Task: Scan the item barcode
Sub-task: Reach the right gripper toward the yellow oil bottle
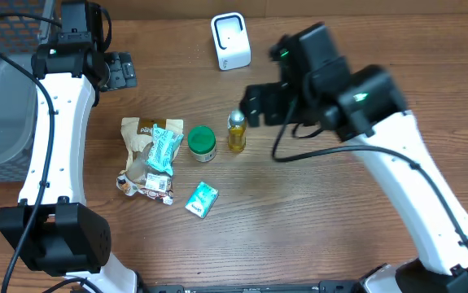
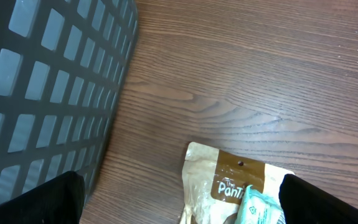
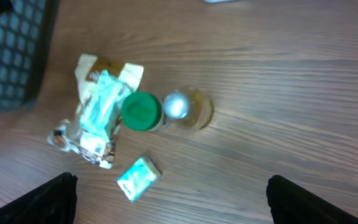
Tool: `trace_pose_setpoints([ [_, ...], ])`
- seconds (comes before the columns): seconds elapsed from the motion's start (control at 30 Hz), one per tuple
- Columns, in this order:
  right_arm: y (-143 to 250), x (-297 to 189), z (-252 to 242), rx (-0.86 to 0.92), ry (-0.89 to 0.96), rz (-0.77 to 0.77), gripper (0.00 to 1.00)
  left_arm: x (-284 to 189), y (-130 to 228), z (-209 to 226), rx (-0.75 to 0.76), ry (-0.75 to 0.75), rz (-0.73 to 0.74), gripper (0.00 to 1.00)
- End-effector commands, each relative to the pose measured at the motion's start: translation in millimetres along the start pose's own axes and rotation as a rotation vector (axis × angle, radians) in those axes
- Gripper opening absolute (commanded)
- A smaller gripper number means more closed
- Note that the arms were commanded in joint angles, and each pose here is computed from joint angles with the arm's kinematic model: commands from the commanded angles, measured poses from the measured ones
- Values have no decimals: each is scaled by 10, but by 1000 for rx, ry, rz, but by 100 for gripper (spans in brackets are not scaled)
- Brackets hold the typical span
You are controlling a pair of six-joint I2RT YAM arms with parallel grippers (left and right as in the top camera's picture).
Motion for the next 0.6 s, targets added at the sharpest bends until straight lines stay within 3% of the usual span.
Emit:
trace_pose_setpoints([
  [0.0, 64, 205, 87, -30, 124, -14, 98, -109, -60, 9, 8, 2, -35, 99],
  [0.23, 70, 675, 246, -109, 245, -10, 100, -109, -60, 9, 8, 2, -35, 100],
  [0.57, 118, 1310, 228, -48, 269, 76, 100, -109, -60, 9, 8, 2, -35, 99],
])
Point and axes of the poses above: each gripper's point midway between its finger pads, its own x axis out along the fingers, its own z axis along the line the jaws close on, y = z × x, the point moved 6 cm from there along -x, back along the fingers, and after that the axes turned 3 degrees about -x, right-handed, at the moved point
